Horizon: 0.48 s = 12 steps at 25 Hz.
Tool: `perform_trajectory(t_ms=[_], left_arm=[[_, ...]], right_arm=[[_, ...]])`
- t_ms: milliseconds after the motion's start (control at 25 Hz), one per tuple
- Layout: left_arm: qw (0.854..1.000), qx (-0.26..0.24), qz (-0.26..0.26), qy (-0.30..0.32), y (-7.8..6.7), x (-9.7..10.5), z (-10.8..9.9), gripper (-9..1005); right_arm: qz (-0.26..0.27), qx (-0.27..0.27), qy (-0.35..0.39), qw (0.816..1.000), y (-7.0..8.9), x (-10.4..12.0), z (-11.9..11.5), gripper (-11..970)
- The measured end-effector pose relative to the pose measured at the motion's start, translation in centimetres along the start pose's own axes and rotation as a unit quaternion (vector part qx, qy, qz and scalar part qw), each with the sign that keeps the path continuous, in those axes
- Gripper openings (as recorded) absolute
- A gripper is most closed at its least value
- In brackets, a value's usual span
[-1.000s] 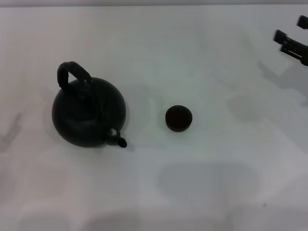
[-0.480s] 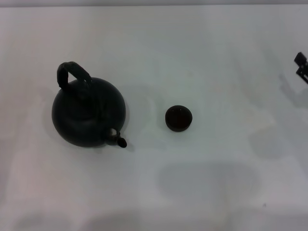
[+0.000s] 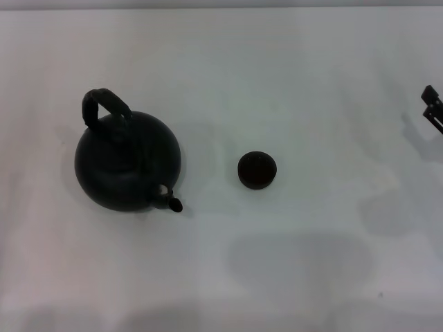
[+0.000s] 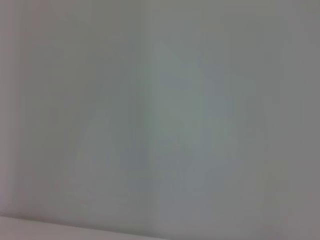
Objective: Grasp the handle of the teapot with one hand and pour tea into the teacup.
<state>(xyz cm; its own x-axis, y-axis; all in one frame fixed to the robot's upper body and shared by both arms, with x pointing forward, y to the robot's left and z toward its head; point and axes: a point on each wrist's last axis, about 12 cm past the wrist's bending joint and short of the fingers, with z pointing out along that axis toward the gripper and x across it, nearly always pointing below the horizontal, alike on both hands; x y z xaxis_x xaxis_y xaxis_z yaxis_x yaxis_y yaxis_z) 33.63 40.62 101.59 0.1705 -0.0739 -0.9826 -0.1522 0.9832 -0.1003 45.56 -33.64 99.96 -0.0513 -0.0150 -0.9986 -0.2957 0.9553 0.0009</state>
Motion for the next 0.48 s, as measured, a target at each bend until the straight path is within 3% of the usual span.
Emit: perform_trajectory(t_ms=[480], left_arm=[[1.000,0.005,-0.009,0.011,-3.7,2.1,0.6,744]], right_arm=[[0.001,0.050,0.006,0.999,-1.3,0.3,-0.8,842]])
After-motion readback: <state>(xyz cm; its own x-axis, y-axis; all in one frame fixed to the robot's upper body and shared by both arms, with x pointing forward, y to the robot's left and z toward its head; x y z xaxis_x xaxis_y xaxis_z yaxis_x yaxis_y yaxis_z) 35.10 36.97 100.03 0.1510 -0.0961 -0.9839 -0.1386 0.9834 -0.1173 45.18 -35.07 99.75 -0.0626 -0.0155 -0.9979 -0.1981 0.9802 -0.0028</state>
